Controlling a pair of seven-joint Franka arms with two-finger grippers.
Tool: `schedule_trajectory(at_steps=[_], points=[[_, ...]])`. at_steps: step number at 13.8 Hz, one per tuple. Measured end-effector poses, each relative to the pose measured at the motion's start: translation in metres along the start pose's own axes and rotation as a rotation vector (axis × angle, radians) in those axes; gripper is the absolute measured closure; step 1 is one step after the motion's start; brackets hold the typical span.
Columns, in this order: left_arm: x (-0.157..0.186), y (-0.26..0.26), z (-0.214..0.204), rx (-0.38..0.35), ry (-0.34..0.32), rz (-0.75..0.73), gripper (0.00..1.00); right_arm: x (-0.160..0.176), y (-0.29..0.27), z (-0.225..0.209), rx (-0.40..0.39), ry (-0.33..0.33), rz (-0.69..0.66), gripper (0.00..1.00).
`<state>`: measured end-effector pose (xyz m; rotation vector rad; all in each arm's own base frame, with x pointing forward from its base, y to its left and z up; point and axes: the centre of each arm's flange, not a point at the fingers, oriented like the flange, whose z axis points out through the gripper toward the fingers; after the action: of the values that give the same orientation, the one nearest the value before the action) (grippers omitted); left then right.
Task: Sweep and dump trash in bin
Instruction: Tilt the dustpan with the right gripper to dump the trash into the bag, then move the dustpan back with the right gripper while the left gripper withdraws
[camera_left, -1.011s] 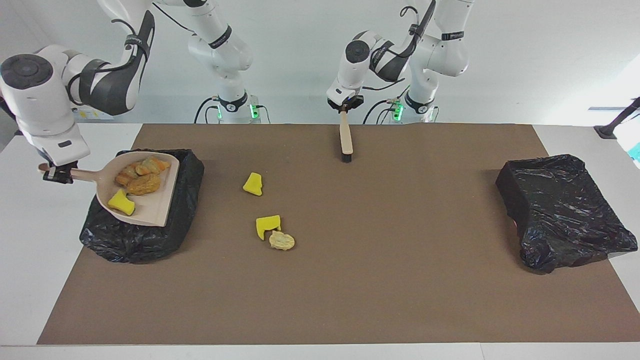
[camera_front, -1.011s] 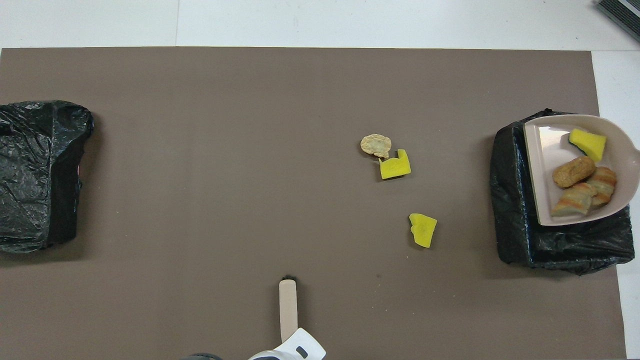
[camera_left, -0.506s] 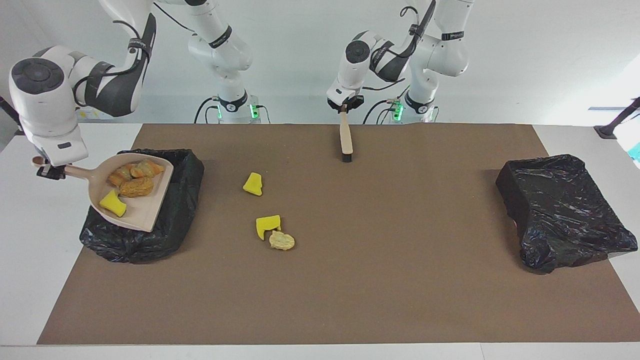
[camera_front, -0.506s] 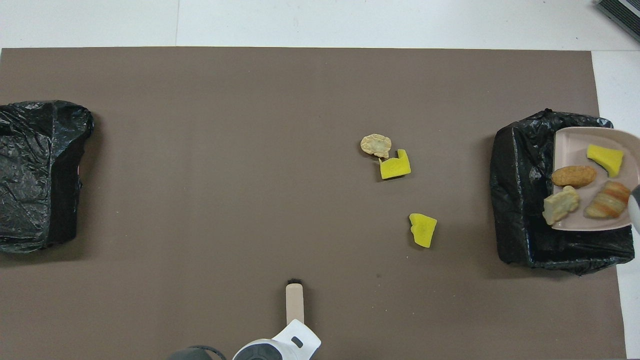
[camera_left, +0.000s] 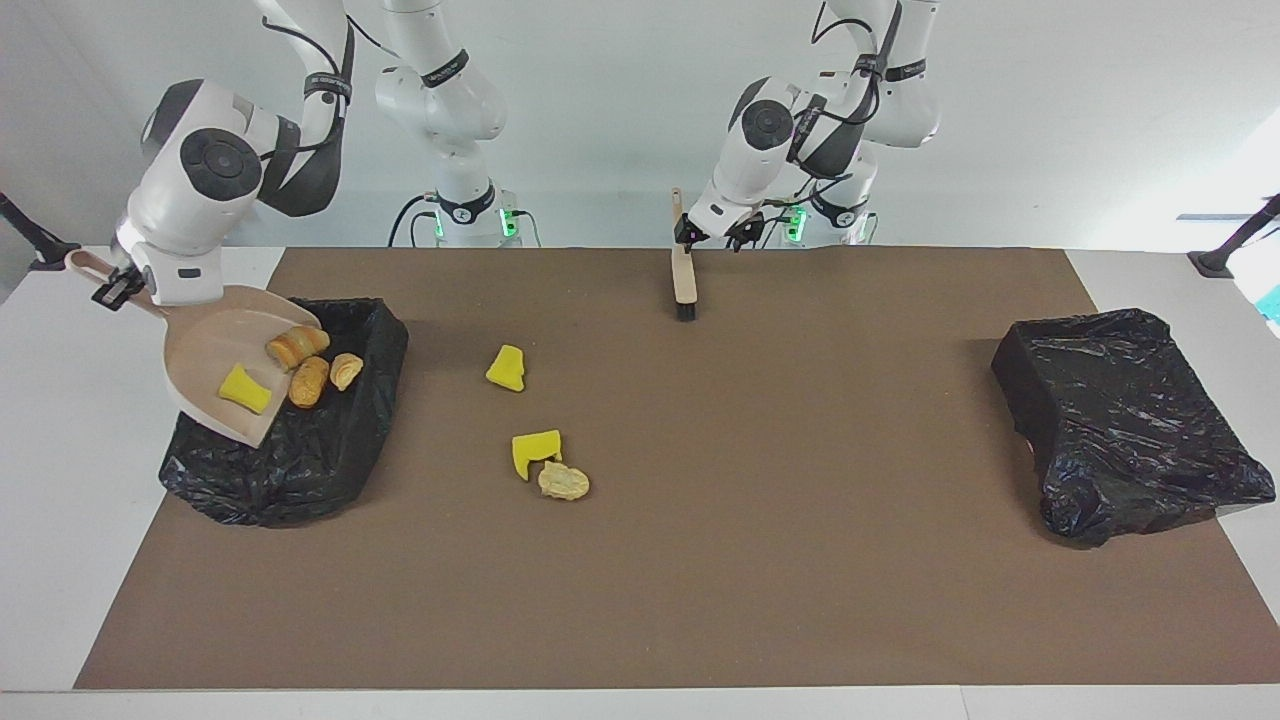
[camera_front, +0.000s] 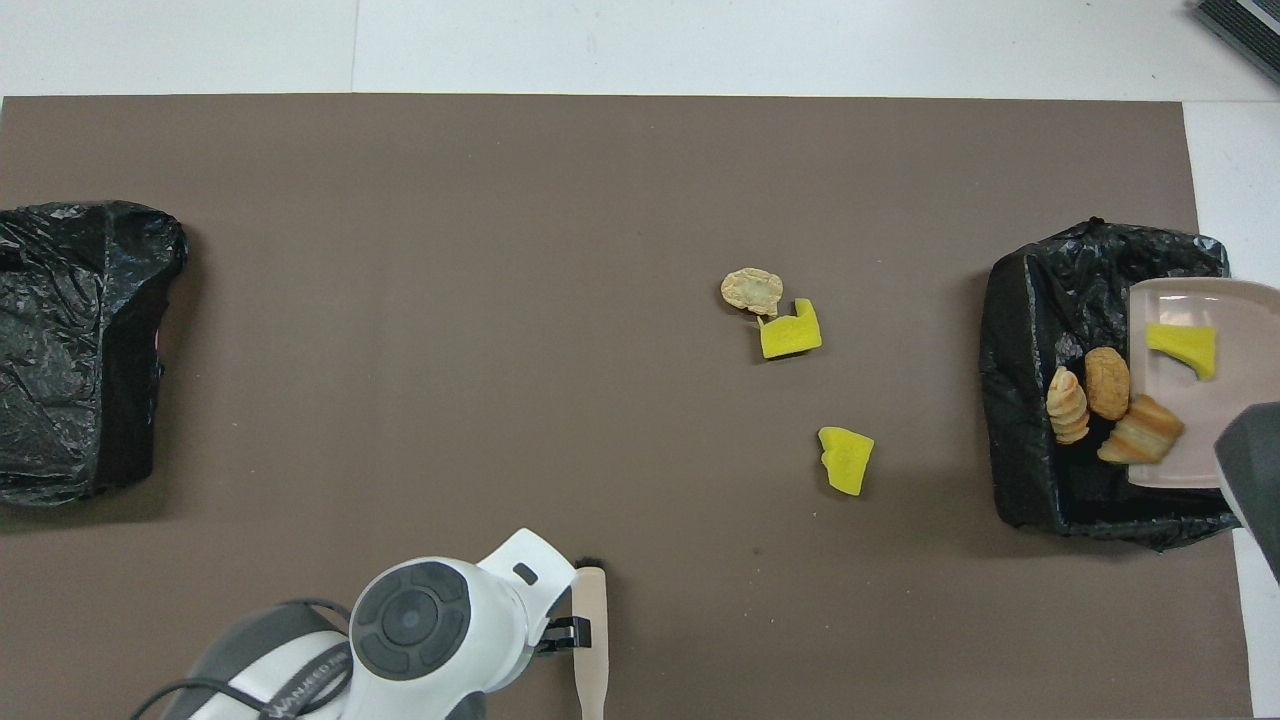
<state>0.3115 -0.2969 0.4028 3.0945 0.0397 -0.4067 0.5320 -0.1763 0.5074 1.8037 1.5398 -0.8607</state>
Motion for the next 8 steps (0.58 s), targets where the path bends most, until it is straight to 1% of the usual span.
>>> schedule_trajectory(at_steps=[2,3,5,7,8], points=[[0.038,-0.024,-0.068,0.006,0.008,0.010,0.00,0.004,0.002,-0.016,-0.049,-0.067,-0.034,0.68],[0.054,-0.037,-0.093,0.006,0.025,0.022,0.00,0.006,0.004,-0.025,-0.076,-0.100,-0.042,0.68],[0.077,-0.053,-0.124,0.037,0.083,0.062,0.00,0.010,0.008,-0.040,-0.123,-0.159,-0.052,0.68],[0.085,-0.052,-0.146,0.062,0.130,0.087,0.00,0.011,0.010,-0.049,-0.154,-0.202,-0.066,0.68],[0.087,-0.051,-0.157,0.063,0.146,0.089,0.00,0.009,0.010,-0.053,-0.165,-0.215,-0.068,0.68]])
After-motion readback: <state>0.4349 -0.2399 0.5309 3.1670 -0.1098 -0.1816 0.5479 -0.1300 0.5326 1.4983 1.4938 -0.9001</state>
